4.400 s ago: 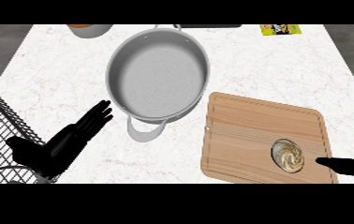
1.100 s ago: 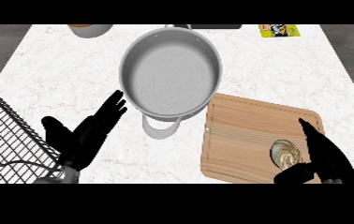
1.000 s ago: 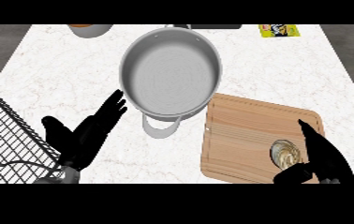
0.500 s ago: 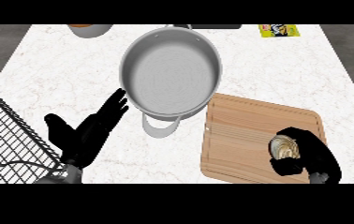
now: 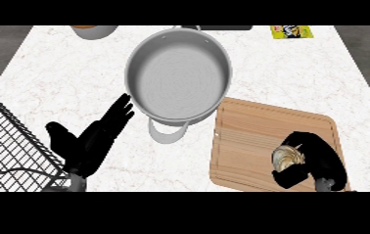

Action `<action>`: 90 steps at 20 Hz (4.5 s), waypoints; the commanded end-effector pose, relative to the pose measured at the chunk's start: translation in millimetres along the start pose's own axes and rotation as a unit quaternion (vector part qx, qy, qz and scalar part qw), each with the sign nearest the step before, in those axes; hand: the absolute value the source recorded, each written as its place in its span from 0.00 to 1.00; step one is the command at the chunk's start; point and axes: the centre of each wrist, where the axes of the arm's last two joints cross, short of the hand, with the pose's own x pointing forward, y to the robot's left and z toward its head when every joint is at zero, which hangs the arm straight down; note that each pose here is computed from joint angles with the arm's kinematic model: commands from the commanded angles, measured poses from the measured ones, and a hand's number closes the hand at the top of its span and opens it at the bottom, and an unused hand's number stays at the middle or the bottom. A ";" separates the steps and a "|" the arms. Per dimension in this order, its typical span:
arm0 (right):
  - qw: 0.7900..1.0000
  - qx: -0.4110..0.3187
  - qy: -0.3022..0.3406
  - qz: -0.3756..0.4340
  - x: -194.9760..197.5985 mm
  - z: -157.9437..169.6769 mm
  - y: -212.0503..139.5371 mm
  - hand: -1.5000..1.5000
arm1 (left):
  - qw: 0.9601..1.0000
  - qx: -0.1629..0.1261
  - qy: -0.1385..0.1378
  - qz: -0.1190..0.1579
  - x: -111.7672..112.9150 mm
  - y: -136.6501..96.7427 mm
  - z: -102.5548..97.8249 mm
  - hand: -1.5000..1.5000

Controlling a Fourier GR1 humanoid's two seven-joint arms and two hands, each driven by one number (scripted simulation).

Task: Pick the cupcake from the cutting board and place it in the pot

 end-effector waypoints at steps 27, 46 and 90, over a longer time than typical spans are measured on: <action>0.917 -0.243 -0.314 0.034 85.5 194.4 -86.2 1.00 | 1.000 -0.001 0.006 0.002 2.1 1.7 -11.2 0.50; 0.909 -0.190 -0.364 -0.071 243.2 136.1 -152.4 1.00 | 1.000 -0.008 0.006 -0.007 5.4 0.3 14.5 0.50; 0.858 -0.134 -0.362 -0.340 310.2 -29.4 -33.5 0.00 | 0.998 -0.065 -0.001 -0.021 10.9 -8.2 -22.1 0.50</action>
